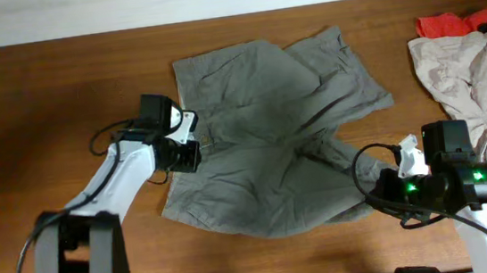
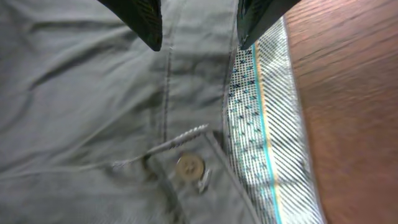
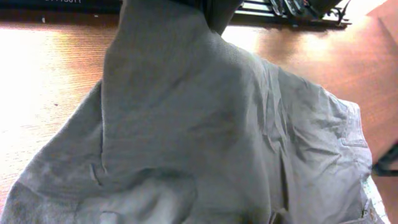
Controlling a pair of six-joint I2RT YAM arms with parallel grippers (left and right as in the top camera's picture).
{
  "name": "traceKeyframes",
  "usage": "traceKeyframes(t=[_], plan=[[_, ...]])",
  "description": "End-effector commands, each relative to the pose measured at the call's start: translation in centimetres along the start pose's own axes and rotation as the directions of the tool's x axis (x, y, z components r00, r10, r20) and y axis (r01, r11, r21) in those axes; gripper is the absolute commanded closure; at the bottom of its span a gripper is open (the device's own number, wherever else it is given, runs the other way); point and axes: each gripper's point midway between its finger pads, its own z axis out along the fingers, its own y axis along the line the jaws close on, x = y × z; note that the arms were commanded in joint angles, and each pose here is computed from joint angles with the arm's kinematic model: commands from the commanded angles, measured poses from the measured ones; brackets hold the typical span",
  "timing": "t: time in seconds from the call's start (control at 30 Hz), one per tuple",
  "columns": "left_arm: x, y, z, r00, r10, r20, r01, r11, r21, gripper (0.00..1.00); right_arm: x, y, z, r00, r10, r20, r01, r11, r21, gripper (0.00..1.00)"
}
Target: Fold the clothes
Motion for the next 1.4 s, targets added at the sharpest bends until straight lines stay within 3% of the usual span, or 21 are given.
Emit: traceKeyframes(t=[0.0,0.1,0.23,0.27,0.63,0.8,0.83,0.9,1.0,1.13,1.37], plan=[[1.8,0.2,2.7,0.996,0.018,-0.084,-0.016,0.999,0.031,0.62,-0.2,0.5,-0.2,1.000,-0.006,0.008,0.006,1.000,-0.017,0.96],[2.2,-0.3,3.5,0.994,0.024,-0.104,-0.017,0.997,0.069,0.70,-0.2,0.5,-0.2,1.000,-0.006,0.008,0.006,1.000,-0.017,0.96],[2.1,-0.4,3.3,0.995,0.024,-0.100,-0.017,0.997,0.072,0.98,-0.2,0.6,-0.2,1.000,-0.007,0.011,0.007,1.000,-0.018,0.96],[2.1,-0.4,3.1,0.995,0.023,-0.099,-0.016,0.997,0.072,1.00,-0.2,0.6,-0.2,1.000,-0.007,0.011,0.007,1.000,-0.018,0.96],[-1.2,0.7,-3.6,1.000,-0.025,-0.012,0.025,0.999,0.037,1.00,-0.3,0.5,-0.2,1.000,-0.008,0.015,0.009,1.000,-0.015,0.96],[-1.1,1.1,-3.7,0.998,-0.055,-0.011,0.055,0.998,0.037,1.00,-0.4,0.5,-0.2,1.000,-0.009,0.015,0.009,1.000,-0.015,0.96],[-1.1,1.1,-3.7,0.998,-0.055,-0.012,0.056,0.998,0.037,0.98,-0.4,0.5,-0.2,1.000,-0.009,0.015,0.009,1.000,-0.015,0.96],[-1.2,1.1,-3.5,0.998,-0.055,-0.013,0.055,0.997,0.045,0.78,-0.4,0.5,-0.2,1.000,-0.009,0.016,0.009,1.000,-0.015,0.96],[-0.7,0.9,-2.7,0.998,-0.054,-0.041,0.056,0.997,0.049,0.61,-0.4,0.5,-0.2,1.000,-0.010,0.018,0.010,1.000,-0.016,0.96],[1.0,0.5,-0.7,0.990,-0.054,-0.129,0.062,0.996,0.059,0.53,-0.4,0.5,-0.2,1.000,-0.010,0.018,0.010,1.000,-0.016,0.96],[2.2,0.2,1.7,0.978,-0.067,-0.197,0.087,0.991,0.099,0.54,-0.4,0.5,-0.2,1.000,-0.010,0.018,0.010,1.000,-0.016,0.96]])
